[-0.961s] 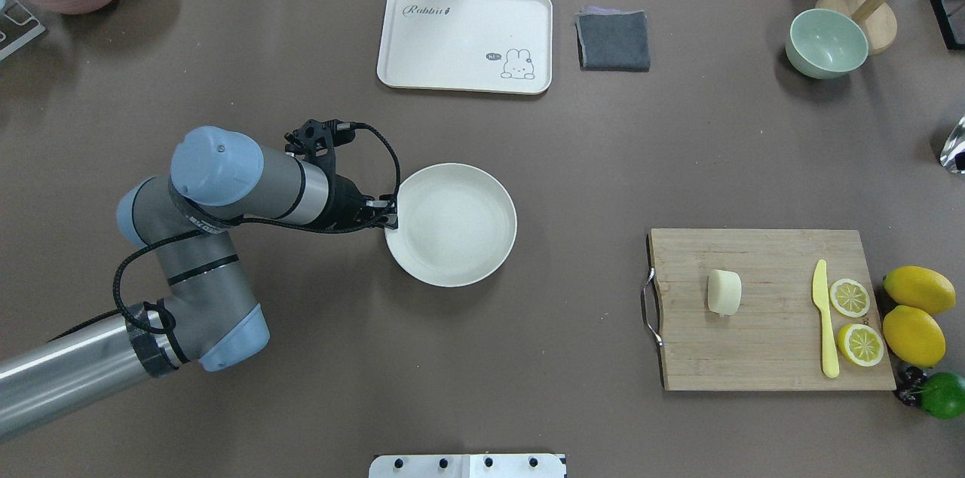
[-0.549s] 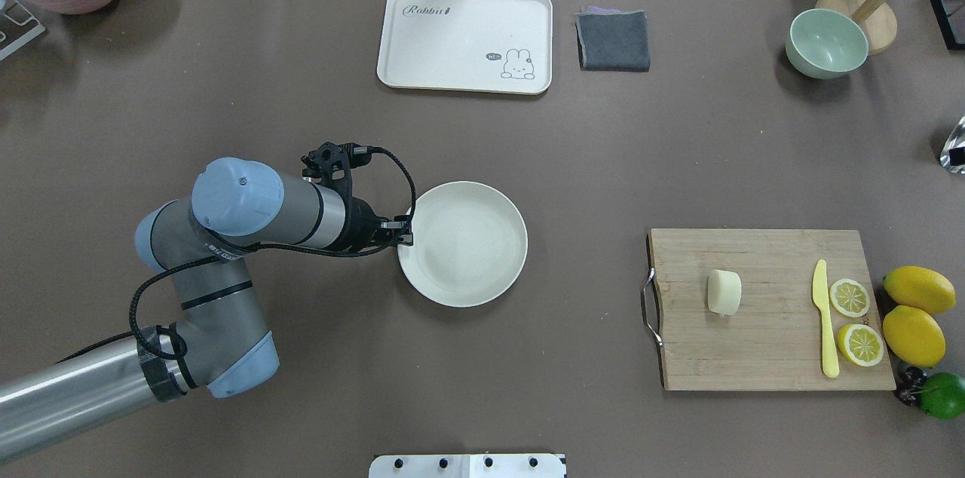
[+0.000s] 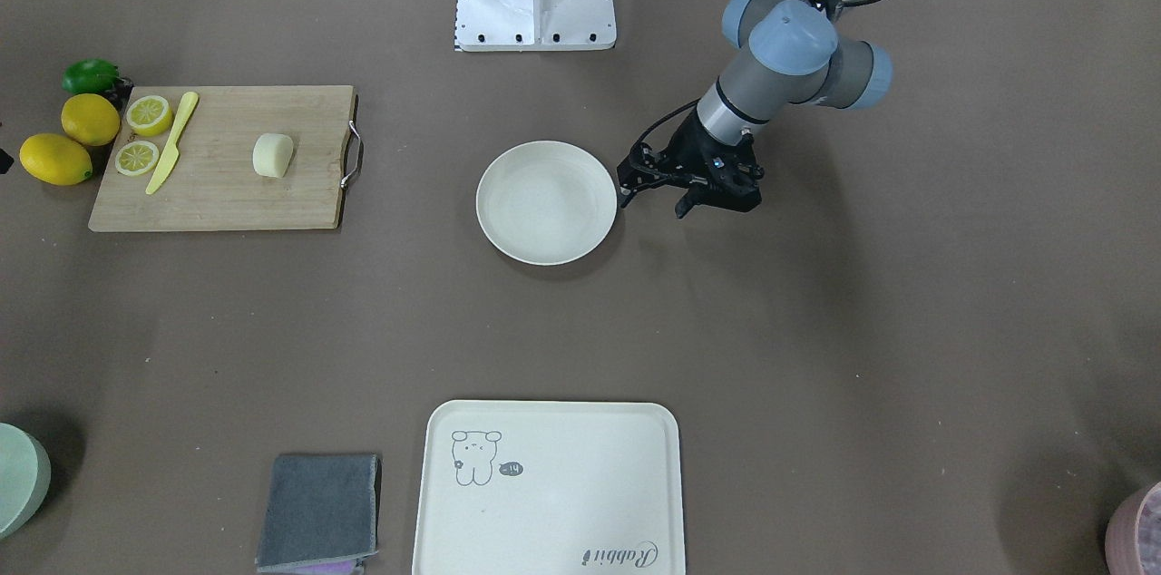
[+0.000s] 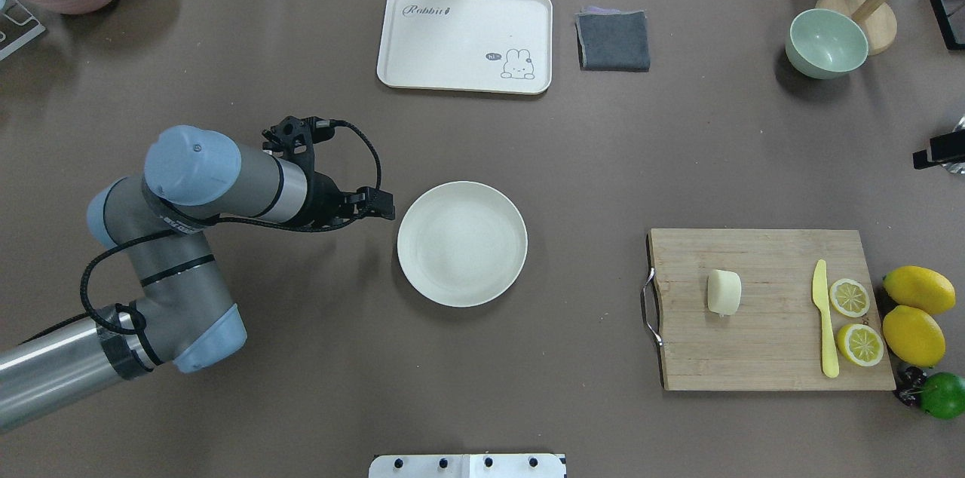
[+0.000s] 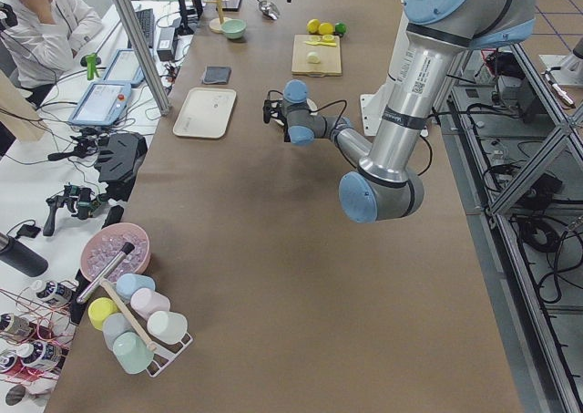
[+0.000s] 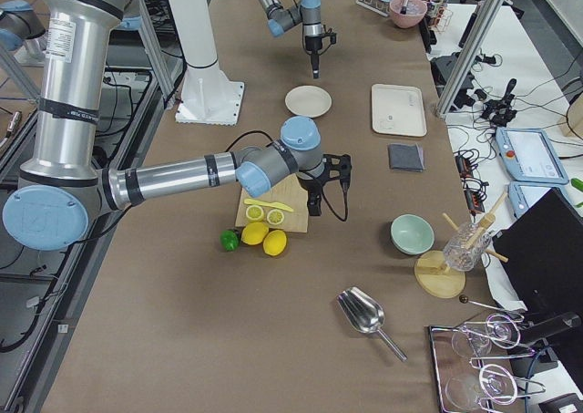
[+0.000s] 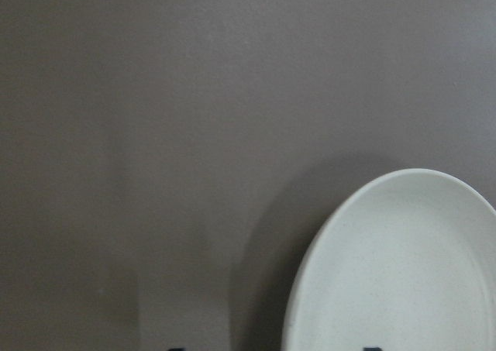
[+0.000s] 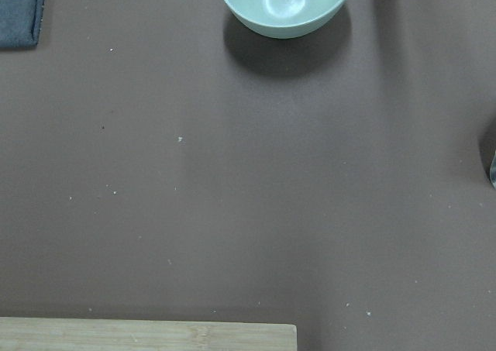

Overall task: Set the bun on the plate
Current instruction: 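Withdraw the left gripper while the right gripper moves toward the cutting board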

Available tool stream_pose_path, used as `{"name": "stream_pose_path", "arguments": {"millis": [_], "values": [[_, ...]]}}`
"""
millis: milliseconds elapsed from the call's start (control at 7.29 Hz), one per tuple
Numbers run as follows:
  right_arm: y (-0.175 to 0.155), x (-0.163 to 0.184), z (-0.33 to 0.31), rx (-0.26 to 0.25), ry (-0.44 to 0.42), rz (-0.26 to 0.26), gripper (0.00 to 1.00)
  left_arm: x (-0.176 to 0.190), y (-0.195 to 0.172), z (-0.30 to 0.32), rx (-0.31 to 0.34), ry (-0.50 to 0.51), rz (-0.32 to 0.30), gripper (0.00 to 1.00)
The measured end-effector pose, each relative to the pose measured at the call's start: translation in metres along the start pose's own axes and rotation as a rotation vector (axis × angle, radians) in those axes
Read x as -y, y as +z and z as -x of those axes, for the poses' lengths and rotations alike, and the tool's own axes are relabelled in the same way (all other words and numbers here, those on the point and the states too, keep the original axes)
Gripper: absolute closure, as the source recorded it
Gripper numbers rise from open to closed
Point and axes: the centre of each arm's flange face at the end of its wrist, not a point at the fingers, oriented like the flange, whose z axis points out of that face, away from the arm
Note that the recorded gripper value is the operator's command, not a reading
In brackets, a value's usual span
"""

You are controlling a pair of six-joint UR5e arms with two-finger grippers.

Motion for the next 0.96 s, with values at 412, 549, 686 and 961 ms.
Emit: {"name": "stream_pose_path", "arguments": {"millis": [412,549,686,961], "values": [[0.027,-0.024,0.053,-0.029,0.046,0.021,0.0,0.071,-0.071,0.092,0.08,0.099,0.011,0.02],[0.038,-0.037,0.076,-0.041,0.057,0.022,0.0,0.093,-0.1,0.12,0.102,0.125,0.005,0.02],[0.044,-0.05,0.098,-0.043,0.066,0.023,0.0,0.111,-0.126,0.15,0.143,0.158,0.001,0.02],[0.056,-0.078,0.138,-0.043,0.082,0.026,0.0,0.142,-0.19,0.218,0.234,0.255,0.02,0.02]]}}
